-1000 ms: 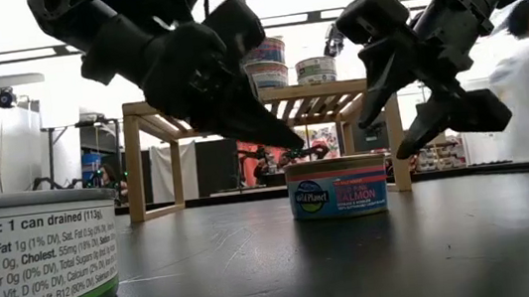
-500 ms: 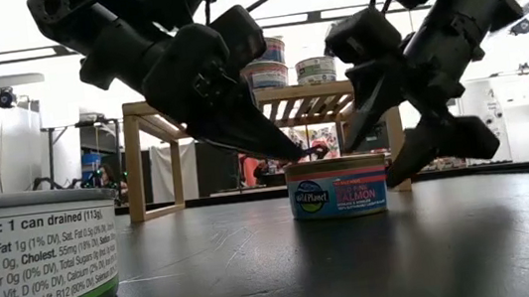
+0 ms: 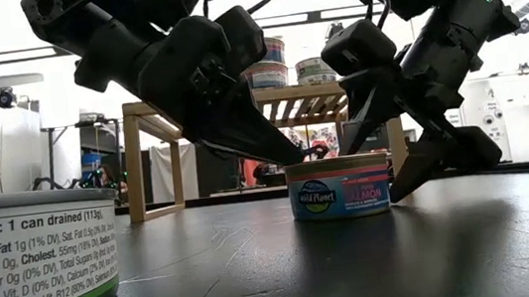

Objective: Stack canned seafood by type on shelf
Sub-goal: Put the blue pink tuna can on the shelf

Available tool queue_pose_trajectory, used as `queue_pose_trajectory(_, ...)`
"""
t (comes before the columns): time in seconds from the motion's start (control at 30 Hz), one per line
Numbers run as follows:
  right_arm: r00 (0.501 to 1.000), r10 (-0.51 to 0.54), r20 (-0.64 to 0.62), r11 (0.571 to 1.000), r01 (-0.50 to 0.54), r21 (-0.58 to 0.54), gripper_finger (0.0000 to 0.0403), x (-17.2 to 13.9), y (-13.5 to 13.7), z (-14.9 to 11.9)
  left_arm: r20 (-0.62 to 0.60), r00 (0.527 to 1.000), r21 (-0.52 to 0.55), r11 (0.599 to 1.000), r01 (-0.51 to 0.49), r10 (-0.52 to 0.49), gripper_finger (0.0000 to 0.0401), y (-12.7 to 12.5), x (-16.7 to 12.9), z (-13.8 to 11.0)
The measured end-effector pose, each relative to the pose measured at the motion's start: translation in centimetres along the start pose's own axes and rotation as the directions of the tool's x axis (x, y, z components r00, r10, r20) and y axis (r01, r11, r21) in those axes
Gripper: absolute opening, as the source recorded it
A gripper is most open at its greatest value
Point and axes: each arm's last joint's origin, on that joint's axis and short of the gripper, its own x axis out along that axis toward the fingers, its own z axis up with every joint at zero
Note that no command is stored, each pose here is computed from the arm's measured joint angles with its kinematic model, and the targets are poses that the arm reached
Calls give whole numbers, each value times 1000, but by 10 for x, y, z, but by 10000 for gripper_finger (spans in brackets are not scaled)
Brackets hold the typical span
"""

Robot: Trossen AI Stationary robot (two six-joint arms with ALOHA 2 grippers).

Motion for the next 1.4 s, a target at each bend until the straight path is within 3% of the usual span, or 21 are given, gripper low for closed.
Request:
queue_pose_trajectory(0.37, 1000, 23, -1, 999, -23, -28, 313, 0, 2, 0, 55, 998, -93, 996, 14, -9, 0, 1, -3, -16)
queue_pose_trajectory(0.57, 995, 101, 12, 994, -101, -49, 303, -1, 10, 2, 49, 999, -106, 994, 13, -8, 0, 1, -2, -21)
queue_pose_trajectory(0.8, 994, 107, 14, 992, -106, -72, 289, -1, 10, 2, 52, 999, -105, 994, 8, -2, 0, 1, -2, -21)
queue_pose_trajectory(1.0, 994, 107, 17, 986, -104, -131, 255, -1, 10, 2, 60, 998, -105, 994, 9, -3, 0, 1, -2, -20)
queue_pose_trajectory(1.2, 994, 110, 24, 980, -104, -171, 183, -1, 11, 2, 64, 998, -107, 994, 9, -2, 0, 1, -2, -20)
queue_pose_trajectory(1.4, 994, 110, 20, 973, -104, -208, 182, -7, 12, 3, 35, 999, -163, 987, 3, 3, 0, 1, -7, -19)
